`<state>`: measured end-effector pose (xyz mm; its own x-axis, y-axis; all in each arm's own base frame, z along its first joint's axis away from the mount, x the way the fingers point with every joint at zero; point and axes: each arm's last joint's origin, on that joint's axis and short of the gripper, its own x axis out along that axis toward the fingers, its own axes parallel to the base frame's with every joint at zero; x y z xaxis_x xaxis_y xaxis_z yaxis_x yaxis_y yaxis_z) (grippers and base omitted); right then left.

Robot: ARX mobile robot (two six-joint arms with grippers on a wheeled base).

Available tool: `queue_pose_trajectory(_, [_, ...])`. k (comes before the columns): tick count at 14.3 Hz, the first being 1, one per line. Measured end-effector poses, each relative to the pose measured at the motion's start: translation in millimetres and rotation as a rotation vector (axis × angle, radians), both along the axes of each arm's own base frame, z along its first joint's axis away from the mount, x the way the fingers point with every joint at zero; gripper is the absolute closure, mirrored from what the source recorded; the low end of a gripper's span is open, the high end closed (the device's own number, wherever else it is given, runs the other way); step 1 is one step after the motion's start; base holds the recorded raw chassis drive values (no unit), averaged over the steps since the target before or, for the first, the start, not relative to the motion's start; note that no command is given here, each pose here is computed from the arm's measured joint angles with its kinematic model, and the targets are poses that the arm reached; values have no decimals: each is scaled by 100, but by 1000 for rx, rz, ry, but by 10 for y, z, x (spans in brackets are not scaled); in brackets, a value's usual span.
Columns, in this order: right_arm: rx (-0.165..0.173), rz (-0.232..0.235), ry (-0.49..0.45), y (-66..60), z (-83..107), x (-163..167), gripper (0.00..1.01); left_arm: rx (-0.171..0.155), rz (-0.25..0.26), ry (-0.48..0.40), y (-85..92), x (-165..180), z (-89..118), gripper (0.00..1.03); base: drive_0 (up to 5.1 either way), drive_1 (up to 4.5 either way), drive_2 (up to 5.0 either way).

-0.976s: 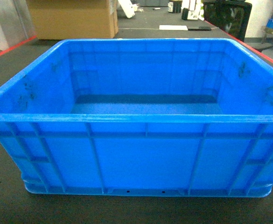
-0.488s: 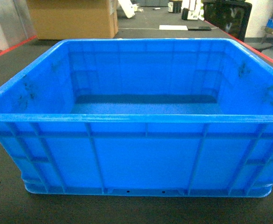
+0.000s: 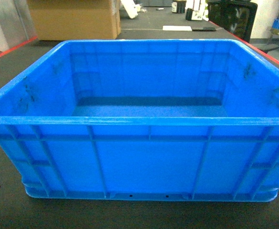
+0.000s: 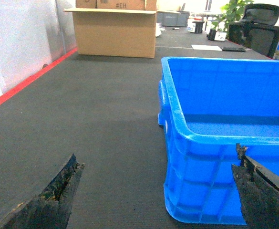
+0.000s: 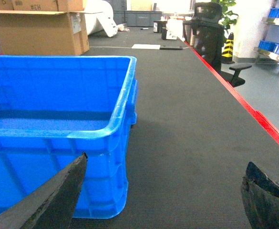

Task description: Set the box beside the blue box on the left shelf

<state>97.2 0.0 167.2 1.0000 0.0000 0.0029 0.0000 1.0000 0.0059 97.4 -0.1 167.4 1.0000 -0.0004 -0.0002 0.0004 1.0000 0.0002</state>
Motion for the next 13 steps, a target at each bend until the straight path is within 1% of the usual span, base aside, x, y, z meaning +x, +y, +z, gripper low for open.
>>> queue_pose_trajectory(6, [1,-5,10,-1,-6,0,3,0,0,0,0,0,0,5,0,0,0])
queue_pose_trajectory(7, [10,-65,143,6,-23,15,3,-31,-44,89,4,-1,-24,5,0,0,0])
queue_pose_trajectory(8, [16,-106,198,-10,63,126,3,-90,-115,161,-7,108,47,5,0,0,0])
queue_pose_trajectory(9, [43,-94,162,-15,286,261,3,-101,-140,127,-32,225,228,5,0,0,0])
queue_pose_trajectory(10, [68,-33,115,5,600,452,3,-92,-177,57,-83,410,504,5,0,0,0])
queue_pose_trajectory(11, [72,11,84,23,922,707,3,-72,-211,-6,-132,665,798,5,0,0,0])
queue_pose_trajectory(12, [76,39,119,39,1153,1000,3,-52,-207,-30,-161,997,1025,5,0,0,0])
queue_pose_trajectory(13, [81,73,199,79,1256,1315,3,-43,-171,20,-185,1362,1109,5,0,0,0])
